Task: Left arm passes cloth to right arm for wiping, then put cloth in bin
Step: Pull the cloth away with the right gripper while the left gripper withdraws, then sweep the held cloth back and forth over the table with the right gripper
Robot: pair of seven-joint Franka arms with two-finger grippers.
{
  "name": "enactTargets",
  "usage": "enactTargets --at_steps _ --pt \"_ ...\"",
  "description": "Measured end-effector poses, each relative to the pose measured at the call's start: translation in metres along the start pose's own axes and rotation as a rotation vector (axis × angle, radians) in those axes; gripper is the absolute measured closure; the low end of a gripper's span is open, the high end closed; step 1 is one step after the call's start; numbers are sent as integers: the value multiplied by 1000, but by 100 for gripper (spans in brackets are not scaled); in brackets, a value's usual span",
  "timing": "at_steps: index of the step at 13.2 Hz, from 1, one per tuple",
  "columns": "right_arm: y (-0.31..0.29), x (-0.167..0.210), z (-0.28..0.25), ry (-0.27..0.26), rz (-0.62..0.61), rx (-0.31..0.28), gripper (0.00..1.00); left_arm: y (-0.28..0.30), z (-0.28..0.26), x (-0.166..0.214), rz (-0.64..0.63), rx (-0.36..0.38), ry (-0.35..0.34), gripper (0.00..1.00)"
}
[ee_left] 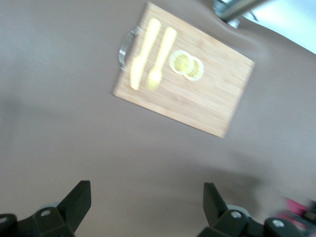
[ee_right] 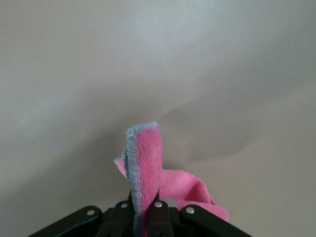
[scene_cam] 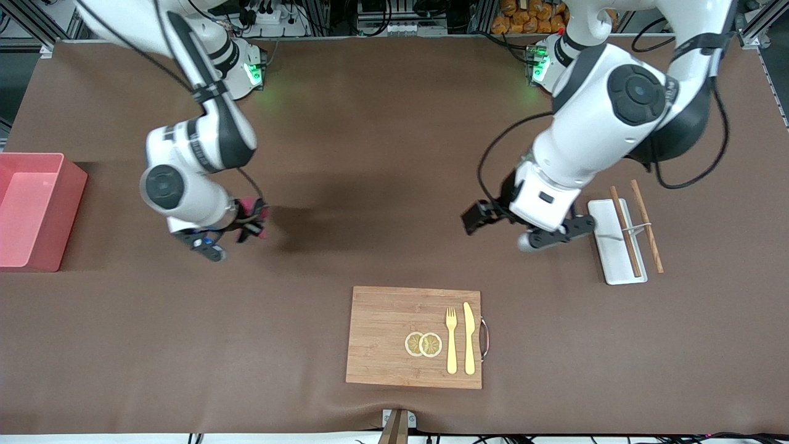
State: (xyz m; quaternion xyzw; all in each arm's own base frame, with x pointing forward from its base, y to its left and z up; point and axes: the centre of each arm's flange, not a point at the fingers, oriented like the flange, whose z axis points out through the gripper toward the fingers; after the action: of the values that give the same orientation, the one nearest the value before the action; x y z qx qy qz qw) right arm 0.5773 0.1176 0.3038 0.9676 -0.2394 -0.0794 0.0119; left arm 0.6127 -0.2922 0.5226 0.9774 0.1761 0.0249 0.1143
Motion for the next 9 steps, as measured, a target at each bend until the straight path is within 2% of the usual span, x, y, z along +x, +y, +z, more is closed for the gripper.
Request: enactTargets --at_steps 2,4,6,9 --pt "77 54 -1 11 -99 28 92 -31 -2 24 4 61 2 0" --pt "149 94 8 34 -194 49 92 -56 -6 41 21 86 -10 0" --pt "208 120 21 49 -293 58 92 -80 -15 55 37 106 -20 0" --pt "269 139 24 67 -396 65 92 -120 -40 72 67 136 -26 0"
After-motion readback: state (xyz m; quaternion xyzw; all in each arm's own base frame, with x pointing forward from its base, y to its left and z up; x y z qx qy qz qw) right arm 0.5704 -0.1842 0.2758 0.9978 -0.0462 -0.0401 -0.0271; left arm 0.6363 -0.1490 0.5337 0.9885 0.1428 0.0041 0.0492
